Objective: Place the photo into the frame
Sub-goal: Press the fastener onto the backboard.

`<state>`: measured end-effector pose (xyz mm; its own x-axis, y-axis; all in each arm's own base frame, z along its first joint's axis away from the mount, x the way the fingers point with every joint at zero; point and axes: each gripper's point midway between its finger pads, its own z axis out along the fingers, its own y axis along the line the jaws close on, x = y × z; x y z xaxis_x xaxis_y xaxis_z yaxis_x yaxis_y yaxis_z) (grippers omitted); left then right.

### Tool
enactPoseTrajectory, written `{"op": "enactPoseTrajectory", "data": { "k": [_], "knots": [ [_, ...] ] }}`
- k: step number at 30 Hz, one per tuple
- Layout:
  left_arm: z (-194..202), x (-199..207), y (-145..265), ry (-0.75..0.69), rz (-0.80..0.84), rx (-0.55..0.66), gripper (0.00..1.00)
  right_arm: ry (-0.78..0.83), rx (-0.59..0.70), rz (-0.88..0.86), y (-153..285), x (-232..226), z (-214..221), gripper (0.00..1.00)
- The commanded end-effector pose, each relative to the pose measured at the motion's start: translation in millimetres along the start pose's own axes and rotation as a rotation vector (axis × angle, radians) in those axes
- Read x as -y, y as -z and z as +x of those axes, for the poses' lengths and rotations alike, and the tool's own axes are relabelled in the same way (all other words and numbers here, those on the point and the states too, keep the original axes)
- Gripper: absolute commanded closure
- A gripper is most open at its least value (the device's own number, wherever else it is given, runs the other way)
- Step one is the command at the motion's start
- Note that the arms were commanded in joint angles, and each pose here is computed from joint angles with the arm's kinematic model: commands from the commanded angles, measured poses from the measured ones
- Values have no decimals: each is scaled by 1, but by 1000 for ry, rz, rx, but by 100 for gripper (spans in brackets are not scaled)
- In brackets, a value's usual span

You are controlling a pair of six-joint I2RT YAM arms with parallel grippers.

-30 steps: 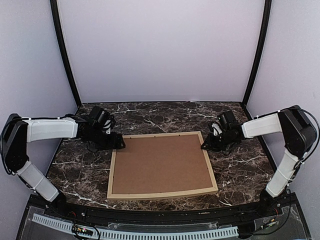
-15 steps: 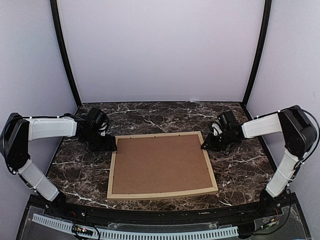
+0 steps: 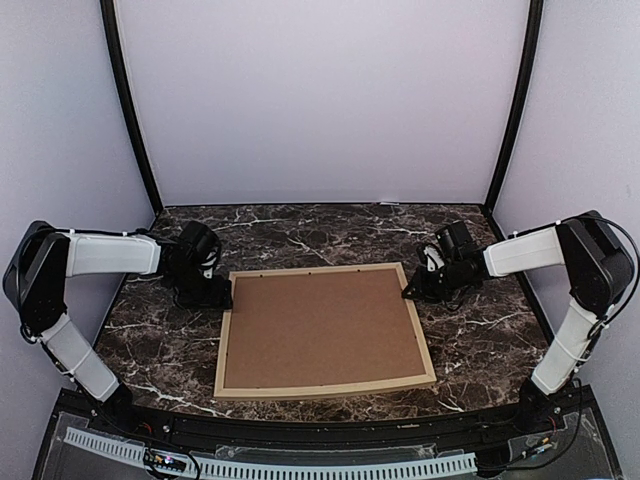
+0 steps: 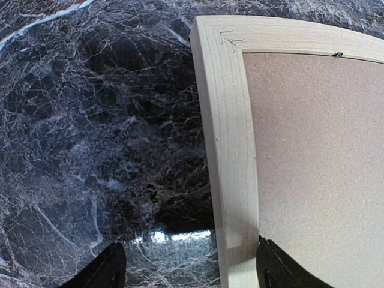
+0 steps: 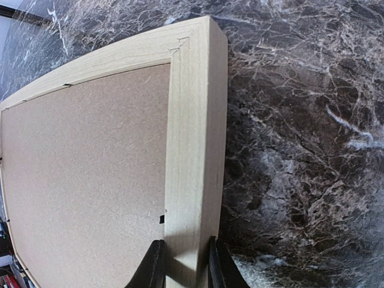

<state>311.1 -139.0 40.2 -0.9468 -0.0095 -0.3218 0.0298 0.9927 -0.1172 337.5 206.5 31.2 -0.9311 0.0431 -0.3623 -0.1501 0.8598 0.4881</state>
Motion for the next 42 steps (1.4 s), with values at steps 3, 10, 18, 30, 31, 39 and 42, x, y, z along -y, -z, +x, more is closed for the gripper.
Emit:
{"op": "enactPoseTrajectory", "data": {
  "k": [3,10,18,30,31,39,42],
  "knots": [
    [11,-9,-11,-16,-46,-45,23,-28,-88,47,-12,15,32,84],
    [15,-4,-23,-14,-20,-73,23,-29,-89,47,-12,16,33,85],
    [21,12,-33,-32,30,-97,24,-32,-93,44,-14,16,34,85],
    [-10,36,18,-27,164,82,16,-34,-96,41,-16,17,35,85],
    [-8,33,20,-27,154,78,16,-34,-95,40,-16,16,35,85],
    [28,12,35,8,107,18,15,-32,-93,43,-15,17,35,85],
    [48,3,40,45,101,-11,15,-33,-93,41,-16,17,35,85]
  ]
}}
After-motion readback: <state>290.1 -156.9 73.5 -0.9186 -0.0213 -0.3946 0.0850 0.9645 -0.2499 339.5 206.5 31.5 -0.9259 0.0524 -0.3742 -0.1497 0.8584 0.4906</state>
